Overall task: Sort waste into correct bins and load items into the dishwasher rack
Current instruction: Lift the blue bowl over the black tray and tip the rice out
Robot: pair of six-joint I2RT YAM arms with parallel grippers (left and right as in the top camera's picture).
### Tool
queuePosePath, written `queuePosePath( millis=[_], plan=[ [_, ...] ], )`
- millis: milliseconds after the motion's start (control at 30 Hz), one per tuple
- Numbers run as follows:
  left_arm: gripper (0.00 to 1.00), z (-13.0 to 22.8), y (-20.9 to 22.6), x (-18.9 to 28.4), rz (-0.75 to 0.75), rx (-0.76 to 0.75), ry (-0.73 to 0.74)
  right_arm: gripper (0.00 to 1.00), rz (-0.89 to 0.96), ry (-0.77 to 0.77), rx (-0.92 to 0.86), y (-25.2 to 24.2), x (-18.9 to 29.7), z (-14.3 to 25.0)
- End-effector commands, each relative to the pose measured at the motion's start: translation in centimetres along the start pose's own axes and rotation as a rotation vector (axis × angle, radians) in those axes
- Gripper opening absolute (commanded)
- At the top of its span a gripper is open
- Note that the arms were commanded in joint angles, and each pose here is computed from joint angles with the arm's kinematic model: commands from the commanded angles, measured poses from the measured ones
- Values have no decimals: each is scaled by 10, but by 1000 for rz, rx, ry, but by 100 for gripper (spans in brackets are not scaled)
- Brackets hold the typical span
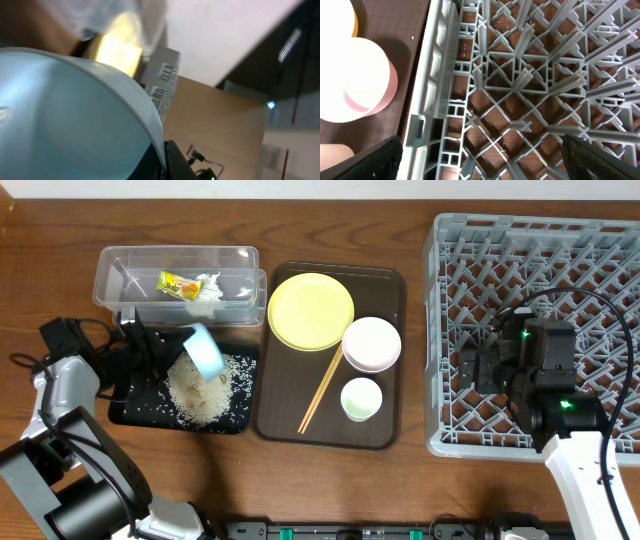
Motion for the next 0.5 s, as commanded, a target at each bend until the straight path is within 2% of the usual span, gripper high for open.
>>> queuePosePath(
  millis=[0,100,200,267,333,400,467],
  plan=[
    [6,1,-19,4,180,-126,30,99,-9,-13,-14,2,2,-5],
    [6,-1,-16,3,151,-147,20,99,-9,-12,-14,2,2,-5],
    [6,-4,-5,2,48,-40,-3,99,-8,-11,-14,2,2,-5],
    [6,-5,-9,2,81,-46,4,99,-8,-11,-14,2,2,-5],
    [6,-4,-21,3,182,-151,25,99,-8,-11,-14,2,2,-5],
    [6,-4,-20,4,171,-161,20,99,-8,-11,-14,2,2,-5],
    [6,-6,-15,3,129,-110,11,99,-8,-11,-14,2,2,-5]
  ],
)
Point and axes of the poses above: each gripper's point midway between its finger pads, its own x axis back along the fingers, its own y axis along the line the jaws close on, z = x × y, the point moved 6 cm from there along x, back along the fingers, and after that the axes turned 11 degrees about -x, right-handed, at the moved point
